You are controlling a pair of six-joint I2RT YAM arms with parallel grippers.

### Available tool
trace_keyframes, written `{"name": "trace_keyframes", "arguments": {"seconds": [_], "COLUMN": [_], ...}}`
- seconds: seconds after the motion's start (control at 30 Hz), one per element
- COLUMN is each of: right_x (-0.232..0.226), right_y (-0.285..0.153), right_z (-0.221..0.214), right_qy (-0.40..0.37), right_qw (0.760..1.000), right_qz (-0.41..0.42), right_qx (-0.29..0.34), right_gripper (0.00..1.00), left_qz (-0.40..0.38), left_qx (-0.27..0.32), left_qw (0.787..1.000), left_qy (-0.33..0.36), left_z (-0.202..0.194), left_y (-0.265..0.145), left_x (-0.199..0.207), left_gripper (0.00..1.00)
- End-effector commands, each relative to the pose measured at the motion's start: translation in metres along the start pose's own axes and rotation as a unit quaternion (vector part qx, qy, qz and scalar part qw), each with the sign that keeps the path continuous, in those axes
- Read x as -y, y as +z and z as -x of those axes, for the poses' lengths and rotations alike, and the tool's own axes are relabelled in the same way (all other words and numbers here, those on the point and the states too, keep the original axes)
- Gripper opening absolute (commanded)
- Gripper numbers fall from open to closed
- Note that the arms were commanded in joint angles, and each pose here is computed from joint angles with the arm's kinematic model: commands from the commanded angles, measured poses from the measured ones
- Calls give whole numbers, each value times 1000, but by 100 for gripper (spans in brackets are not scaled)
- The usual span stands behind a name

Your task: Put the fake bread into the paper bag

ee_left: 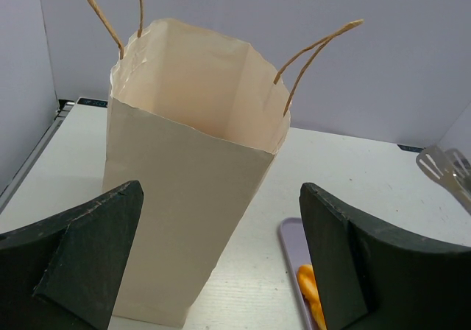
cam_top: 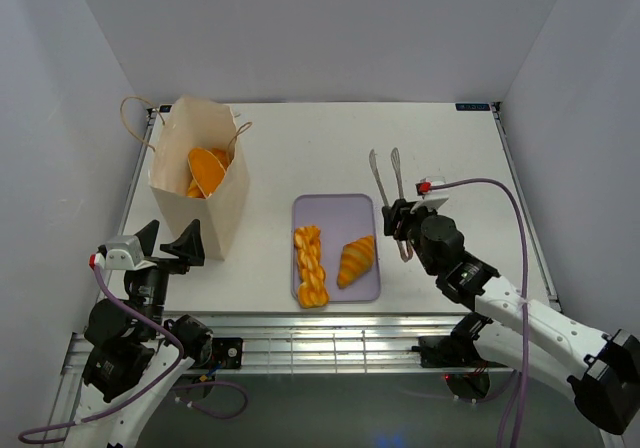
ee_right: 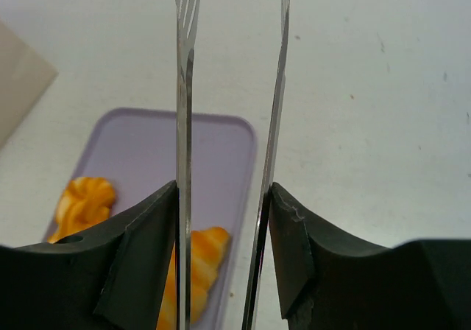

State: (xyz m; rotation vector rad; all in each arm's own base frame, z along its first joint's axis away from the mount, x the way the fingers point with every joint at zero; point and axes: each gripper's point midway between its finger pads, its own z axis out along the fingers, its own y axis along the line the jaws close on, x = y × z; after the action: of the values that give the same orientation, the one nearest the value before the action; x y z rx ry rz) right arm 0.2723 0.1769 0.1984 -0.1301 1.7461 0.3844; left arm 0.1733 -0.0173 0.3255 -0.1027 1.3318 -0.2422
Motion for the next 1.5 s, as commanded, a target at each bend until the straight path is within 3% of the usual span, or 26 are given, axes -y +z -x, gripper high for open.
{"name": "trace_keyframes", "arguments": {"seconds": [0.0, 0.43, 1.33, 1.47], "right_x": [37, 77, 83, 83], "right_y": [4, 27, 33, 33], "right_z": [-16, -97, -127, -130], "right_qy": [43, 52, 51, 50], "right_qw": [996, 989, 980, 979], "right_qz": [-77, -115, -123, -123], "right_qx": [10, -81, -151, -158], "right_gripper": [56, 59, 73, 79], "left_qz": [-4, -4, -5, -5], "left_qx": [3, 2, 8, 6], "left_qw": [1000, 1000, 1000, 1000], "left_qy": [1, 2, -1, 0], "left_z": [-1, -1, 1, 0], "left_y": [-2, -2, -4, -3], "left_x": [0, 0, -1, 0], "left_gripper": [98, 98, 98, 98]}}
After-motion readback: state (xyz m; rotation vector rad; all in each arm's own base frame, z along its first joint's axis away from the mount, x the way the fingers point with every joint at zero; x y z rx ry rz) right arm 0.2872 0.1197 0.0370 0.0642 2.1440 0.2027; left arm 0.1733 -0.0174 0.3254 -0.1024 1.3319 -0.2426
